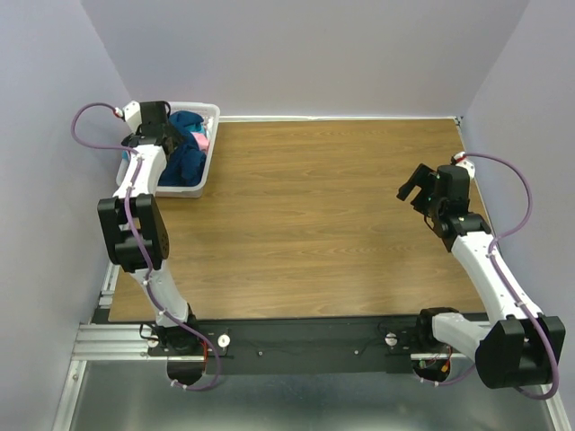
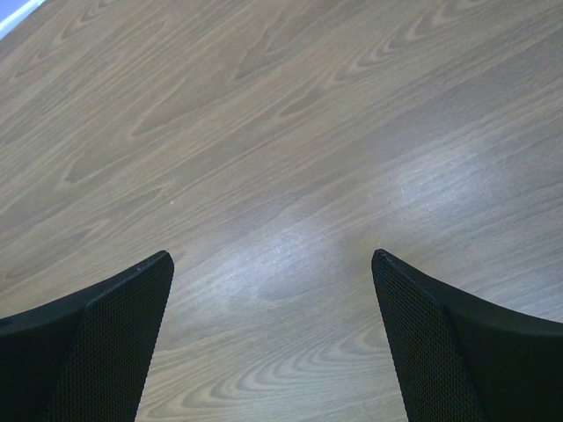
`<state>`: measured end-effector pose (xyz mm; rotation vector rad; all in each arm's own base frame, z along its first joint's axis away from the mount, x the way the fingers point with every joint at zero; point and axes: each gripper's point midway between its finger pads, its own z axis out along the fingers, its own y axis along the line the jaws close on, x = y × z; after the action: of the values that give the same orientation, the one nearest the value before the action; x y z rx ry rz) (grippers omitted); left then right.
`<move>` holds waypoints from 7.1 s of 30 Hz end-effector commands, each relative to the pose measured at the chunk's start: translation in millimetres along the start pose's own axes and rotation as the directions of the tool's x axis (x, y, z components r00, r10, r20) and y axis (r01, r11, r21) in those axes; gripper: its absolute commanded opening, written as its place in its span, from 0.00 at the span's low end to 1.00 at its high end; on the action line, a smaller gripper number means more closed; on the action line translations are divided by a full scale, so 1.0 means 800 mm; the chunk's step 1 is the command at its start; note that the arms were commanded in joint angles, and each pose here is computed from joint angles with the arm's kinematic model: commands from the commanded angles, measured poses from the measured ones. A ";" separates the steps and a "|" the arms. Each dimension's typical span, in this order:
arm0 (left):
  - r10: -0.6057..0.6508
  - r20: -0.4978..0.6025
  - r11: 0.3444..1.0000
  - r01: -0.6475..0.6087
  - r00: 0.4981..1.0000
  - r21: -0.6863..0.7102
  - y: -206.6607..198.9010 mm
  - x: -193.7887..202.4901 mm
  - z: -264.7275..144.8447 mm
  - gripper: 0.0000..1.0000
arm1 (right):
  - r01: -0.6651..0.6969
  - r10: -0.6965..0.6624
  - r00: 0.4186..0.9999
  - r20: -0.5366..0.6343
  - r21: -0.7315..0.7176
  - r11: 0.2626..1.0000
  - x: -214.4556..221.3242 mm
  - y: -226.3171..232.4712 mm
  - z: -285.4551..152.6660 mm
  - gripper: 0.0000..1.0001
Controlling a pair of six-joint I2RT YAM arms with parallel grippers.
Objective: Fold and stack the t-shirts
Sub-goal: Grab the tshirt from the pile, then move the tshirt to the center of the board, then flatten the tshirt out
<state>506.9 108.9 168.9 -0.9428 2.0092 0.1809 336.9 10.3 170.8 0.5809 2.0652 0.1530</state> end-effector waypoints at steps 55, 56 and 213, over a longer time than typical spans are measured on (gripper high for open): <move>-0.300 0.577 0.568 -0.343 0.760 0.748 -0.159 -0.309 -0.511 0.00 | -0.012 0.019 0.993 0.113 -0.069 0.998 -0.045 0.018 -0.036 1.00; -0.305 0.572 0.532 -0.362 0.761 0.765 -0.172 -0.298 -0.533 0.00 | -0.014 0.024 0.993 0.117 -0.081 0.997 -0.048 0.021 -0.038 1.00; 0.515 -0.252 0.715 -0.248 0.819 0.654 -0.073 0.396 -0.297 0.93 | 0.071 -0.074 0.996 -0.042 -0.055 0.996 -0.069 0.044 0.073 1.00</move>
<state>334.6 -223.7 114.3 -0.0469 2.3198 -0.4877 453.7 -17.1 251.0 0.4374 1.9711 0.0163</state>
